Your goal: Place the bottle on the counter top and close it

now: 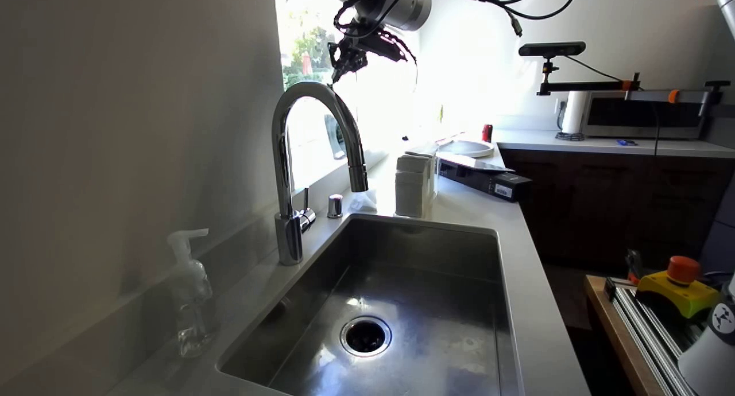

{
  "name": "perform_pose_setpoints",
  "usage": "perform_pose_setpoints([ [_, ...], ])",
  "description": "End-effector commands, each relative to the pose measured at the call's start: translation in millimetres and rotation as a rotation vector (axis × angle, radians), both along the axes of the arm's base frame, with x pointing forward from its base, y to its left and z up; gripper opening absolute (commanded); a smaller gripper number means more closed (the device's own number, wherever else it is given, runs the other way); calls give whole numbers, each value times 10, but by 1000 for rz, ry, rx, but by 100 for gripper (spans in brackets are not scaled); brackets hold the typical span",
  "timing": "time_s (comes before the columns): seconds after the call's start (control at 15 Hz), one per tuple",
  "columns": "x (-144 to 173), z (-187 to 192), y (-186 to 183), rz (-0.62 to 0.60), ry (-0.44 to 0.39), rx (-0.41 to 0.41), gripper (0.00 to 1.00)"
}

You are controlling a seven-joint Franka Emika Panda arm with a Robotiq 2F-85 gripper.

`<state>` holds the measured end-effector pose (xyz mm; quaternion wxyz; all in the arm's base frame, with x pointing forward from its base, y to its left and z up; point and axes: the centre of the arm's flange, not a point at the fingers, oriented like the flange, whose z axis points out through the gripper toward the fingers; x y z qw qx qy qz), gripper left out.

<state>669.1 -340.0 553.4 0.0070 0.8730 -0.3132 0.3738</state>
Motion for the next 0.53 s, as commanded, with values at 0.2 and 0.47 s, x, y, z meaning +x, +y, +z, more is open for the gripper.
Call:
perform_pose_setpoints([
  [0.2, -680, -143, -143, -14, 40, 63, 3],
  [0.47, -894, -335, -285, -18, 59, 100, 3],
])
